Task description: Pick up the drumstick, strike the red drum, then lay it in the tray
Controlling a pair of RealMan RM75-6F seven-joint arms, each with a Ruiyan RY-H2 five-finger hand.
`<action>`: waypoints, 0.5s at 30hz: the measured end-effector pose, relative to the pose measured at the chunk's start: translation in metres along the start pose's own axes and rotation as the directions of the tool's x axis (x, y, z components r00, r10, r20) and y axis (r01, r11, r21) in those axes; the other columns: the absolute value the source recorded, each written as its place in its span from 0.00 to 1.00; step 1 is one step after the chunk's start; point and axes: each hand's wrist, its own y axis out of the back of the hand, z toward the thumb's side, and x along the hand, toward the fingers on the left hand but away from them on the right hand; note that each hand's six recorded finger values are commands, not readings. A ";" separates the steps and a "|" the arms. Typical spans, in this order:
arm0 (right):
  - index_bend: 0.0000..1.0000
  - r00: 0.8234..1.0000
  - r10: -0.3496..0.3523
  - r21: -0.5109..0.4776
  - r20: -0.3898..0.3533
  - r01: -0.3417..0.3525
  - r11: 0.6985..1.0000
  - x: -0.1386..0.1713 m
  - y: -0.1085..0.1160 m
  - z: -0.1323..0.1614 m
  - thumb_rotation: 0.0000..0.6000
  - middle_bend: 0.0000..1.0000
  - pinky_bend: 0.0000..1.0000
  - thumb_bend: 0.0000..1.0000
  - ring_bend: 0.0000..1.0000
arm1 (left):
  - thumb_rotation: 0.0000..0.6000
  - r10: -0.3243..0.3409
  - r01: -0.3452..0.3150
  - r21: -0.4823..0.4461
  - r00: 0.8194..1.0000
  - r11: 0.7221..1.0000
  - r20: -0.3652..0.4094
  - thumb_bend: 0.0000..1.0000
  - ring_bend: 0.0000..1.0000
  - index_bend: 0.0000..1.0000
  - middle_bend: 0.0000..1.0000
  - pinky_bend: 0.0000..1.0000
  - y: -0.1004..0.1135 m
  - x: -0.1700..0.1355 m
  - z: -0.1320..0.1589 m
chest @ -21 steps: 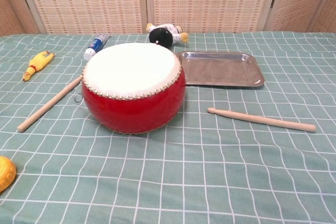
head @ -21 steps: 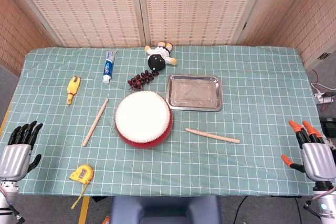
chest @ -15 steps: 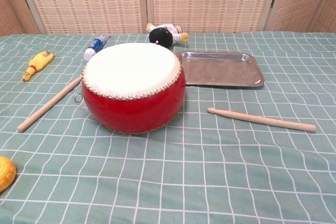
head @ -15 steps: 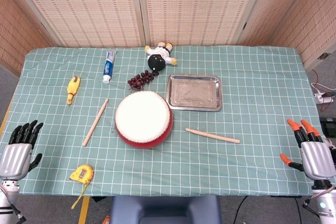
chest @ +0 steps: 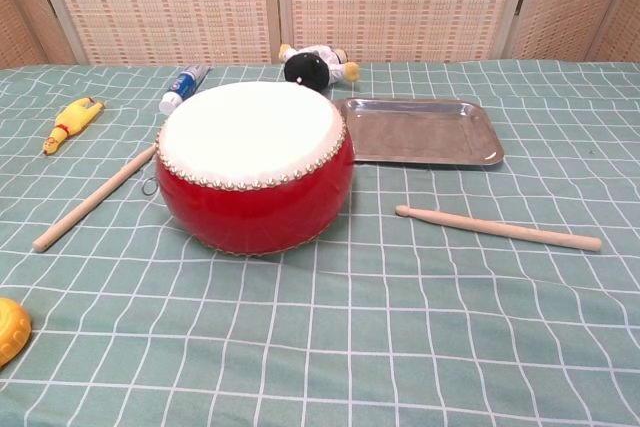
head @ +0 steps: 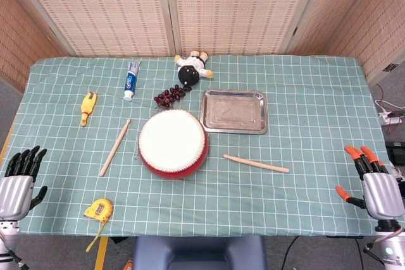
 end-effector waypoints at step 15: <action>0.40 0.970 0.164 -0.031 -0.177 -0.172 0.985 -0.070 -0.061 0.085 1.00 0.14 0.25 0.18 0.10 | 1.00 -0.022 0.022 -0.032 1.000 0.999 -0.012 0.27 0.00 0.00 0.00 0.03 -0.008 -0.008 -0.011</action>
